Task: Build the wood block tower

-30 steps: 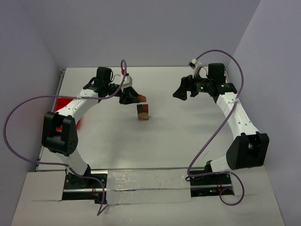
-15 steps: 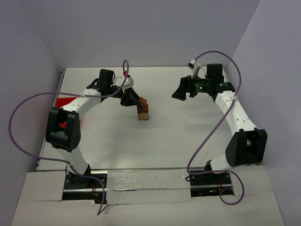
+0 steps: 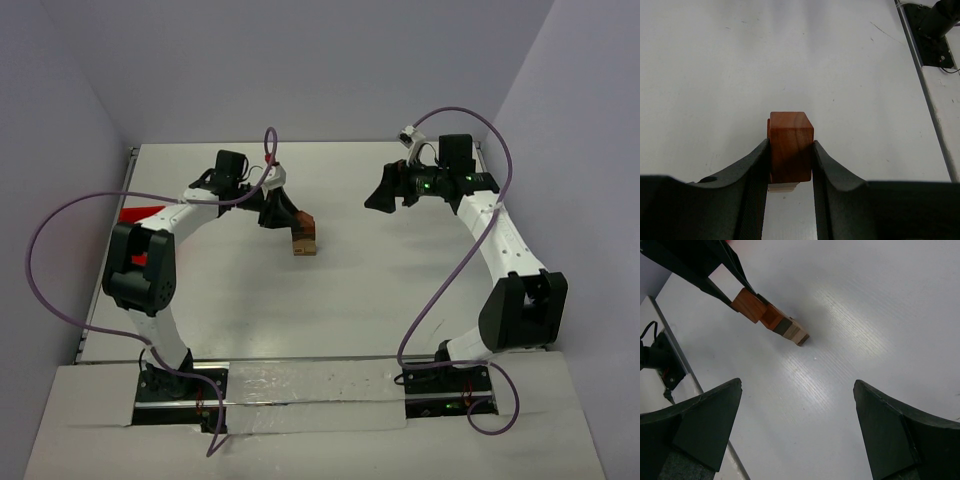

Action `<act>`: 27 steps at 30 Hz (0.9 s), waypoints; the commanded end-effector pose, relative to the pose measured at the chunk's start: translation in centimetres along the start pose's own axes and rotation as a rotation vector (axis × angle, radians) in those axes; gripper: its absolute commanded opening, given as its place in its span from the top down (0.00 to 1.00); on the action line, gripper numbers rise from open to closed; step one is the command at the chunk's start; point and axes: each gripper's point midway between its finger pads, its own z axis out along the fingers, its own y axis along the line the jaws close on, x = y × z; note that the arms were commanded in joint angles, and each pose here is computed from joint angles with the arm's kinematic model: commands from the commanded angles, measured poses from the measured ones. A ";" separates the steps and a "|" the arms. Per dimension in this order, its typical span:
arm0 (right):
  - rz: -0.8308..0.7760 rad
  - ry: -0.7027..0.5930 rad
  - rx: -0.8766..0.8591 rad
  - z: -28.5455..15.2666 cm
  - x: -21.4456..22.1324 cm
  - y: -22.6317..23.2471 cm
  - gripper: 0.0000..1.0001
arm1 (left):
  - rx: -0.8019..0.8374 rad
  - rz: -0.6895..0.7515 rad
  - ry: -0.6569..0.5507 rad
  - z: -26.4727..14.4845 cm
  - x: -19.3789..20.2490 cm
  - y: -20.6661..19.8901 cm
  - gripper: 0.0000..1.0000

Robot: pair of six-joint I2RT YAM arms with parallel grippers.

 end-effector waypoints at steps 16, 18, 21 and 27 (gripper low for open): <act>-0.030 -0.013 -0.023 -0.1 -1.5 0.3 0.00 | 0.048 0.020 -0.017 1.0 -0.6 0.3 0.76; -0.029 -0.010 -0.023 0.0 -1.4 0.2 0.00 | 0.044 0.018 -0.015 1.0 -0.5 0.3 0.76; -0.029 -0.009 -0.024 0.0 -1.4 0.2 0.00 | 0.041 0.017 -0.012 1.0 -0.5 0.4 0.75; -0.030 -0.010 -0.023 0.0 -1.5 0.2 0.00 | 0.035 0.015 -0.004 1.0 -0.2 0.6 0.75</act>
